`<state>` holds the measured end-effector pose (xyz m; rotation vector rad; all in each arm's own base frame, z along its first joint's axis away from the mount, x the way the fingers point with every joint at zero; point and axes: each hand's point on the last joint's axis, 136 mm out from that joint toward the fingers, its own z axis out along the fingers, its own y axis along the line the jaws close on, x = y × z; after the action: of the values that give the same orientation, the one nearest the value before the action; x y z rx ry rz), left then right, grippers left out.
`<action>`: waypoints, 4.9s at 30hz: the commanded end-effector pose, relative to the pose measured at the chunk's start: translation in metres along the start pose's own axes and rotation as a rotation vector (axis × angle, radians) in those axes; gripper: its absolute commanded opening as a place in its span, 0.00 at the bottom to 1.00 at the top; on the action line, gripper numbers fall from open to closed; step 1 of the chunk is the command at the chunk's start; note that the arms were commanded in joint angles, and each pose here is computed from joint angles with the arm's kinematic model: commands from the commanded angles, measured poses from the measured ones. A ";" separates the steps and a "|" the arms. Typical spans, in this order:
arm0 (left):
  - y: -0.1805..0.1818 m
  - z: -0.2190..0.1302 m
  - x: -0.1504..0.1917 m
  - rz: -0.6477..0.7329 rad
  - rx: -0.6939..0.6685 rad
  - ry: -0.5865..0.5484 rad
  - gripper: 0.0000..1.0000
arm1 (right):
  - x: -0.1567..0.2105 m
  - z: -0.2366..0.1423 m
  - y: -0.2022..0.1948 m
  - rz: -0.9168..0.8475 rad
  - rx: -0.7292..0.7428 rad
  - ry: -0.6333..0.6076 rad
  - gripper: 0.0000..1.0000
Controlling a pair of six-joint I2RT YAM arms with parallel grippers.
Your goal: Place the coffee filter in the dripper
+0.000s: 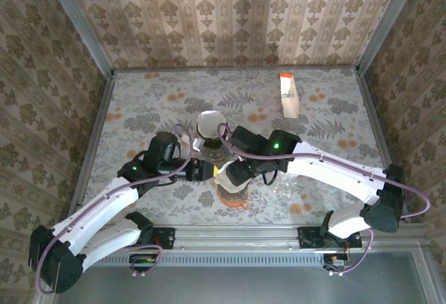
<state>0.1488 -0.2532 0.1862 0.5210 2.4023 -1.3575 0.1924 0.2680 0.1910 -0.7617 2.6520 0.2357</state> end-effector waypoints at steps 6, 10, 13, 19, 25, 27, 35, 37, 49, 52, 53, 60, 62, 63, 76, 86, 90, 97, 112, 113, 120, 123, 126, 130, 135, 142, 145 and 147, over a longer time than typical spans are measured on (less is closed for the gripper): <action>-0.005 -0.005 -0.002 0.012 -0.005 -0.004 0.62 | -0.020 -0.033 -0.015 0.040 0.039 -0.139 0.76; -0.006 -0.017 -0.013 0.030 -0.043 -0.052 0.75 | -0.031 -0.052 -0.024 0.037 0.063 -0.213 0.78; -0.008 -0.028 -0.022 0.034 -0.051 -0.097 0.90 | -0.039 -0.069 -0.032 0.040 0.084 -0.287 0.78; -0.008 -0.053 -0.041 0.029 -0.083 -0.215 1.00 | -0.050 -0.101 -0.052 0.081 0.132 -0.449 0.80; 0.006 -0.087 -0.058 0.053 -0.232 -0.352 1.00 | -0.051 -0.121 -0.075 0.135 0.203 -0.567 0.86; 0.009 -0.099 -0.067 0.062 -0.283 -0.397 1.00 | -0.053 -0.127 -0.082 0.148 0.237 -0.604 0.91; 0.056 -0.160 -0.114 0.088 -0.643 -0.610 1.00 | -0.049 -0.142 -0.129 0.257 0.440 -0.764 1.00; 0.065 -0.175 -0.126 0.121 -0.718 -0.676 1.00 | -0.043 -0.141 -0.139 0.305 0.436 -0.791 1.00; 0.199 -0.213 -0.159 0.016 -1.025 -0.749 1.00 | -0.004 -0.133 -0.181 0.445 0.447 -0.840 1.00; 0.246 -0.215 -0.148 -0.059 -1.056 -0.710 1.00 | 0.002 -0.130 -0.183 0.452 0.435 -0.840 1.00; 0.258 -0.215 -0.143 -0.064 -1.079 -0.705 1.00 | 0.004 -0.130 -0.183 0.455 0.434 -0.841 1.00; 0.295 -0.203 -0.140 0.055 -1.163 -0.729 1.00 | 0.010 -0.123 -0.186 0.447 0.440 -0.825 1.00; 0.302 -0.198 -0.140 0.104 -1.207 -0.722 1.00 | 0.011 -0.121 -0.187 0.446 0.447 -0.820 1.00; 0.305 -0.194 -0.140 0.124 -1.215 -0.719 1.00 | 0.008 -0.123 -0.187 0.450 0.444 -0.835 1.00; 0.308 -0.158 -0.143 0.278 -1.161 -0.702 1.00 | 0.000 -0.111 -0.196 0.445 0.465 -0.816 1.00; 0.309 -0.157 -0.140 0.313 -1.206 -0.738 1.00 | 0.004 -0.101 -0.204 0.464 0.478 -0.822 1.00; 0.309 -0.157 -0.139 0.309 -1.205 -0.736 1.00 | 0.009 -0.101 -0.205 0.489 0.461 -0.839 1.00; 0.309 -0.157 -0.139 0.313 -1.206 -0.737 1.00 | 0.011 -0.104 -0.211 0.524 0.479 -0.847 1.00; 0.310 -0.166 -0.136 0.286 -1.260 -0.764 1.00 | 0.021 -0.073 -0.313 0.628 0.758 -0.745 1.00; 0.310 -0.166 -0.137 0.286 -1.261 -0.765 1.00 | 0.020 -0.061 -0.321 0.629 0.744 -0.732 1.00; 0.310 -0.165 -0.137 0.287 -1.261 -0.764 1.00 | 0.019 0.001 -0.355 0.591 0.748 -0.776 1.00; 0.310 -0.165 -0.136 0.287 -1.261 -0.761 1.00 | 0.017 0.023 -0.360 0.563 0.727 -0.788 1.00; 0.310 -0.165 -0.137 0.287 -1.261 -0.762 1.00 | 0.013 0.037 -0.365 0.548 0.707 -0.793 1.00; 0.310 -0.165 -0.137 0.287 -1.260 -0.762 1.00 | 0.012 0.062 -0.369 0.530 0.663 -0.753 1.00; 0.310 -0.165 -0.137 0.286 -1.261 -0.762 1.00 | 0.006 0.067 -0.361 0.487 0.584 -0.774 1.00; 0.311 -0.166 -0.137 0.286 -1.260 -0.762 1.00 | 0.019 0.069 -0.362 0.508 0.631 -0.814 1.00; 0.310 -0.166 -0.137 0.286 -1.260 -0.763 1.00 | 0.019 0.069 -0.362 0.508 0.647 -0.810 1.00; 0.311 -0.166 -0.137 0.285 -1.260 -0.763 1.00 | 0.020 0.066 -0.363 0.513 0.669 -0.818 1.00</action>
<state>0.3965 0.0170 0.0972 -0.0375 1.9019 0.2080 0.3907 -0.0267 0.0916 0.2008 1.9280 -0.1526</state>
